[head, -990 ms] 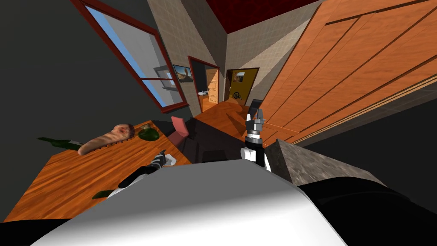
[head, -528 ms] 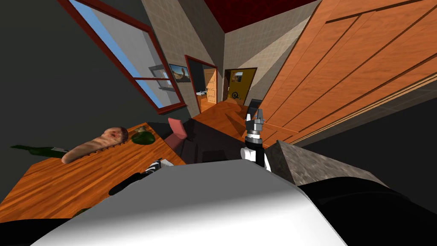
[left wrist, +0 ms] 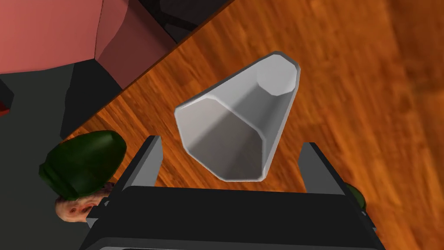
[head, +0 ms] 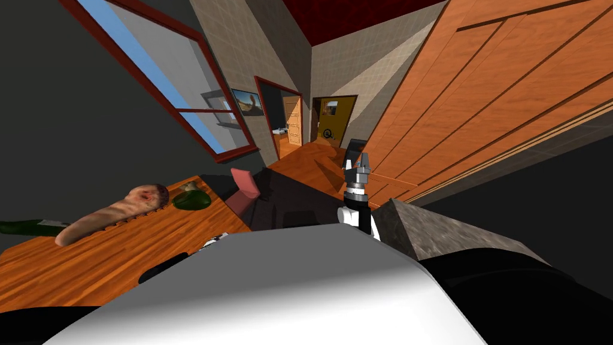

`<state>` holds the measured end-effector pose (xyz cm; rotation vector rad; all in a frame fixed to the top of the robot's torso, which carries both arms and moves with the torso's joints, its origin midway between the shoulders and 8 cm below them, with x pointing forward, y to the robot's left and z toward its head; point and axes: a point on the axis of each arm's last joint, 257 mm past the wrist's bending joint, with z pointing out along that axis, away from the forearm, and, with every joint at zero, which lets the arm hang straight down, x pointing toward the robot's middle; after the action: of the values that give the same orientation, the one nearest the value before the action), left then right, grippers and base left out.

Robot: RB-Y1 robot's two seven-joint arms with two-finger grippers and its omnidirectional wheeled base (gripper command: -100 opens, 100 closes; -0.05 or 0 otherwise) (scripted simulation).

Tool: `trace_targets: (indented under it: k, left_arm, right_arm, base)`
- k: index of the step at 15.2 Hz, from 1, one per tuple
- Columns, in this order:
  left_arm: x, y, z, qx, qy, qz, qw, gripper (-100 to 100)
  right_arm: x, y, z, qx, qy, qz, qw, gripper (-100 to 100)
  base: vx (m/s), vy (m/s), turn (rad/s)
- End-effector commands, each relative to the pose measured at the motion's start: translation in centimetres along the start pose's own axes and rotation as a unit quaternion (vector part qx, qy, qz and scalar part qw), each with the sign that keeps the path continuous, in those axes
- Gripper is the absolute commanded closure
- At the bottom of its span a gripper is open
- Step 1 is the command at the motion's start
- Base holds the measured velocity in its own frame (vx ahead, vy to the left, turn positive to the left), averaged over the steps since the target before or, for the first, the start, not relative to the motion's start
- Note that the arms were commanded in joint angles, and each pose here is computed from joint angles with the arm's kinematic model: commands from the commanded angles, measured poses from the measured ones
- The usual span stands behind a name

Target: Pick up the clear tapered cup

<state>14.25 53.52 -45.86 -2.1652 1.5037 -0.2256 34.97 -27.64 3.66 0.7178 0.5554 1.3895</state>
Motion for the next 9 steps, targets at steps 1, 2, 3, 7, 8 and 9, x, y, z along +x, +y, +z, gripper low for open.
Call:
trace_targets:
  k: [1,2,3,7,8,9]
  left_arm:
    - [-0.9,2.6,0.1,-0.038,0.001,-0.013,0.9992,-100]
    - [-0.8,2.9,0.1,-0.044,0.002,-0.013,0.9990,-100]
    - [-1.4,4.4,0.0,-0.063,0.002,-0.022,0.9978,-100]
    - [-2.1,7.8,-0.5,-0.113,0.007,-0.041,0.9928,-100]
    - [-2.1,7.9,-0.6,-0.114,0.008,-0.041,0.9925,-100]
    - [-2.3,9.2,-0.9,-0.133,0.011,-0.050,0.9898,-100]
  right_arm:
    - [0.0,0.0,0.0,0.000,0.000,0.000,1.0000,0]
    - [0.0,0.0,0.0,0.000,0.000,0.000,1.0000,0]
    - [0.0,0.0,0.0,0.000,0.000,0.000,1.0000,0]
    - [0.0,0.0,0.0,0.000,0.000,0.000,1.0000,0]
    - [0.0,0.0,0.0,0.000,0.000,0.000,1.0000,0]
    - [0.0,0.0,0.0,0.000,0.000,0.000,1.0000,0]
  base:
    - [0.098,0.012,-0.080]
    - [0.087,0.022,-0.056]
    - [0.086,0.027,-0.057]
    - [0.078,0.026,-0.054]
    - [0.072,0.022,-0.044]
    - [0.072,0.023,-0.045]
